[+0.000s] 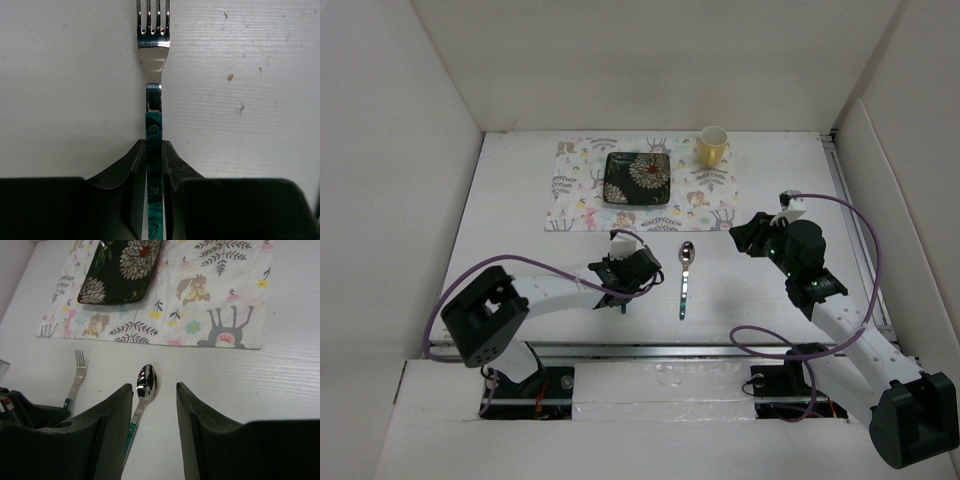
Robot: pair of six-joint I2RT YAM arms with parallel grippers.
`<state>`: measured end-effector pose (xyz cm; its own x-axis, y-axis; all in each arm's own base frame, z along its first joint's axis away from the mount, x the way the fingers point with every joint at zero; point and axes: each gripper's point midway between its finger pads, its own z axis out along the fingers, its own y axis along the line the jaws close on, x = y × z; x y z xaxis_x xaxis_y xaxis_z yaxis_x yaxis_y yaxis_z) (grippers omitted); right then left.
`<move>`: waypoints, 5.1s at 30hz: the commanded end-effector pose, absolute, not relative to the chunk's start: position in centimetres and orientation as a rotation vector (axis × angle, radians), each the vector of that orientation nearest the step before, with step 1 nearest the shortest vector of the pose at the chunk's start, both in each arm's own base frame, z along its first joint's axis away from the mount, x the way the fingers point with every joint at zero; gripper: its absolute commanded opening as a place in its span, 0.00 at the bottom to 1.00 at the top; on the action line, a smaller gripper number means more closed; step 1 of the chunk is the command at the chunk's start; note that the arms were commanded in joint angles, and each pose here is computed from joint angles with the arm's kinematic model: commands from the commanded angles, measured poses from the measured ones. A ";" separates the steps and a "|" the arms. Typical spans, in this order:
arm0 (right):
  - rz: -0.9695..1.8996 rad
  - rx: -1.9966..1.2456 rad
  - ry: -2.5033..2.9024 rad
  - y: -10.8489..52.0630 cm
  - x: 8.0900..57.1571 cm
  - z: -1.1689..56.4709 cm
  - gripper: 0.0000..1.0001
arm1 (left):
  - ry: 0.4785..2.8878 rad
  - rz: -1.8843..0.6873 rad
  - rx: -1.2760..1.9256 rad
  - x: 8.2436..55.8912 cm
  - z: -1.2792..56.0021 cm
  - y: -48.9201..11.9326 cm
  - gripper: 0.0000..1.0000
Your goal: Set the dinner table for one person
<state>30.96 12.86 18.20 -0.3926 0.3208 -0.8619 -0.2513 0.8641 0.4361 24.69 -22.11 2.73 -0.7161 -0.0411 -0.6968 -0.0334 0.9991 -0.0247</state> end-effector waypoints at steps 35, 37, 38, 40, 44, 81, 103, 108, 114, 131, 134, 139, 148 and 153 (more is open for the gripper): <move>0.585 0.015 1.846 13.8 31.4 18.9 0.46 | 2.203 -0.012 0.019 53.6 11.9 -11.3 0.00; 0.570 0.028 1.845 13.5 31.6 18.8 0.46 | 2.223 -0.004 0.017 54.0 10.8 -11.3 0.00; 0.571 0.027 1.849 13.6 31.7 18.7 0.46 | 2.218 -0.004 0.004 54.5 10.9 -10.9 0.00; 0.574 0.014 1.851 13.9 31.6 18.8 0.46 | 2.242 0.001 0.006 54.7 9.7 -11.0 0.00; 0.572 0.011 1.857 14.1 31.6 18.6 0.46 | 2.272 0.038 -0.015 55.0 8.4 -10.1 0.00; 0.528 -0.028 1.872 15.8 31.4 18.1 0.00 | 2.180 -0.044 -0.123 55.2 16.6 -10.2 0.30; 0.477 -0.131 2.223 24.0 24.5 8.3 0.53 | 1.875 -0.726 0.047 27.8 27.7 -16.4 0.31; 0.432 -0.124 2.291 24.4 23.7 5.8 0.53 | 1.900 -0.680 0.066 26.0 26.4 -15.2 0.35; 0.281 -0.102 2.397 23.8 23.5 1.6 0.39 | 1.828 -0.611 0.061 24.8 27.4 -13.4 0.36; 0.317 -0.025 2.041 21.5 38.1 19.7 0.00 | 1.789 -0.660 0.110 24.2 27.7 -13.7 0.40; 0.312 -0.019 2.043 21.4 41.8 20.0 0.00 | 1.791 -0.645 0.098 24.2 27.6 -13.4 0.43; 0.304 -0.023 2.061 22.3 48.0 18.3 0.00 | 1.791 -0.666 0.114 24.0 27.6 -13.7 0.44; 0.243 -0.018 2.168 21.3 52.8 13.4 0.00 | 1.800 -0.670 0.129 24.0 27.5 -13.9 0.44; 0.235 -0.002 2.210 20.8 53.9 10.8 0.00 | 1.798 -0.666 0.126 24.0 27.6 -13.8 0.45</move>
